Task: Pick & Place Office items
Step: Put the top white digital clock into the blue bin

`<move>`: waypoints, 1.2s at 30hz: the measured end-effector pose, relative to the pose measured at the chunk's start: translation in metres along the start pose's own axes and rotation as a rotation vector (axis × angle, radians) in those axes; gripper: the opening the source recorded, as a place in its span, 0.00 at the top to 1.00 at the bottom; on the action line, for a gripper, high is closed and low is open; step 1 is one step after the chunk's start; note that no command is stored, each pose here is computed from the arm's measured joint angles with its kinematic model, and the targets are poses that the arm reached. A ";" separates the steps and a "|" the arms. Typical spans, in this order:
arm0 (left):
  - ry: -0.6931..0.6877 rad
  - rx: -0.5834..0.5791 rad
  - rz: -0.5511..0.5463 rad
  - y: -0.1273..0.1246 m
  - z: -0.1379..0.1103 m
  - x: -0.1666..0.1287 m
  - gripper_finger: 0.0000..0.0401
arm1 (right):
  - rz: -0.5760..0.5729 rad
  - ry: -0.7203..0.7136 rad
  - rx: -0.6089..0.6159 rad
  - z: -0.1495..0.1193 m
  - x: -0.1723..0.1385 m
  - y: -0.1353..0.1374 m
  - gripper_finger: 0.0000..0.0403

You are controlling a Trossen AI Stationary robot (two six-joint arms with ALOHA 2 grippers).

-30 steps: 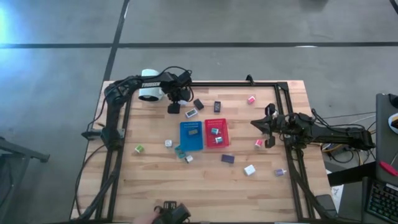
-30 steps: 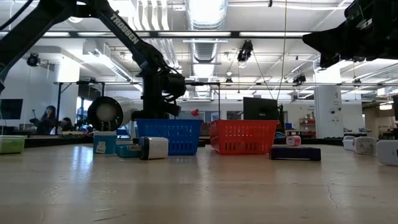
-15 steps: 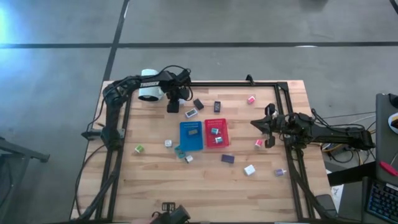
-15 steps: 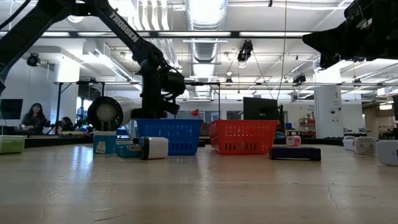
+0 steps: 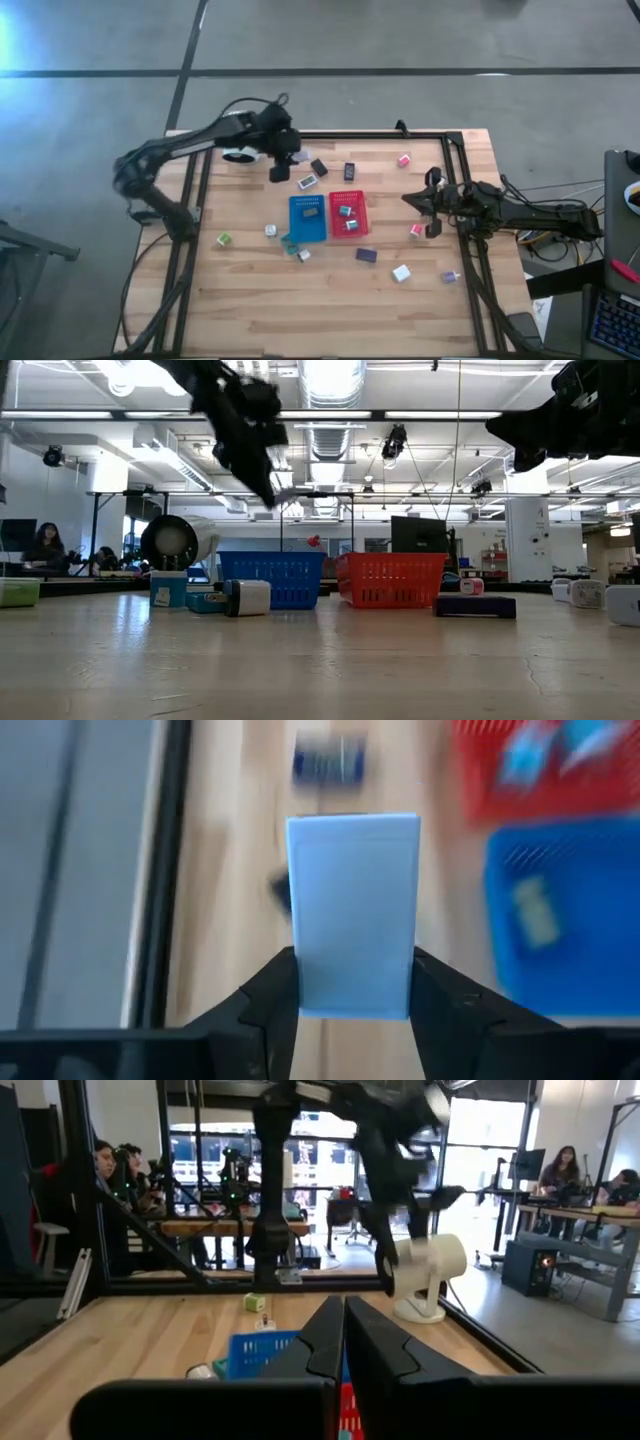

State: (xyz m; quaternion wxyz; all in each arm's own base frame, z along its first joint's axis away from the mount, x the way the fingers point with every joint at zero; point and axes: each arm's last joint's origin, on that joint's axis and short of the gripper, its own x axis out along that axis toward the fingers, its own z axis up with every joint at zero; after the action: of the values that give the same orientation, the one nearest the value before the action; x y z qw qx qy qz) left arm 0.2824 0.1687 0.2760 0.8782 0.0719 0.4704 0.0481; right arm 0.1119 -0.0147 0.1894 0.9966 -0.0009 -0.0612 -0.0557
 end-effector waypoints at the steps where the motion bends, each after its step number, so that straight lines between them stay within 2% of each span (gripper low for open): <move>1: -0.071 -0.001 0.017 -0.006 0.002 -0.010 0.63 | 0.000 0.003 0.000 0.000 0.000 0.000 0.98; 4: -0.289 -0.015 0.024 -0.026 -0.001 -0.032 0.63 | -0.001 0.014 0.000 -0.001 0.001 0.000 0.98; 8: -0.583 -0.003 -0.078 -0.057 -0.019 -0.048 0.63 | -0.001 0.025 0.001 -0.003 0.001 0.000 0.98; 16: -0.941 -0.104 -0.108 -0.095 -0.063 -0.054 0.63 | -0.001 0.026 0.009 -0.003 0.002 0.000 0.98; 22: -1.002 -0.141 -0.125 -0.111 -0.098 -0.048 0.63 | -0.002 0.023 0.037 -0.003 0.001 0.000 0.98; 27: -1.055 -0.112 -0.100 -0.122 -0.122 -0.052 0.63 | -0.002 0.022 0.053 -0.003 0.001 0.000 0.98; 31: -1.094 -0.086 -0.081 -0.129 -0.140 -0.052 0.63 | -0.002 0.020 0.118 -0.002 0.001 0.000 0.98; 36: -1.150 -0.062 -0.044 -0.138 -0.161 -0.046 0.63 | -0.004 0.017 0.103 -0.001 0.001 0.000 0.98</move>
State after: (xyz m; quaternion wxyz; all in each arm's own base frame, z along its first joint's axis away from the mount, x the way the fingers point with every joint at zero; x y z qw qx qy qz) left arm 0.1251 0.0392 0.2016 0.9953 0.0507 -0.0828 -0.0033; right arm 0.1133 -0.0151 0.1882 0.9957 0.0510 -0.0556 -0.0545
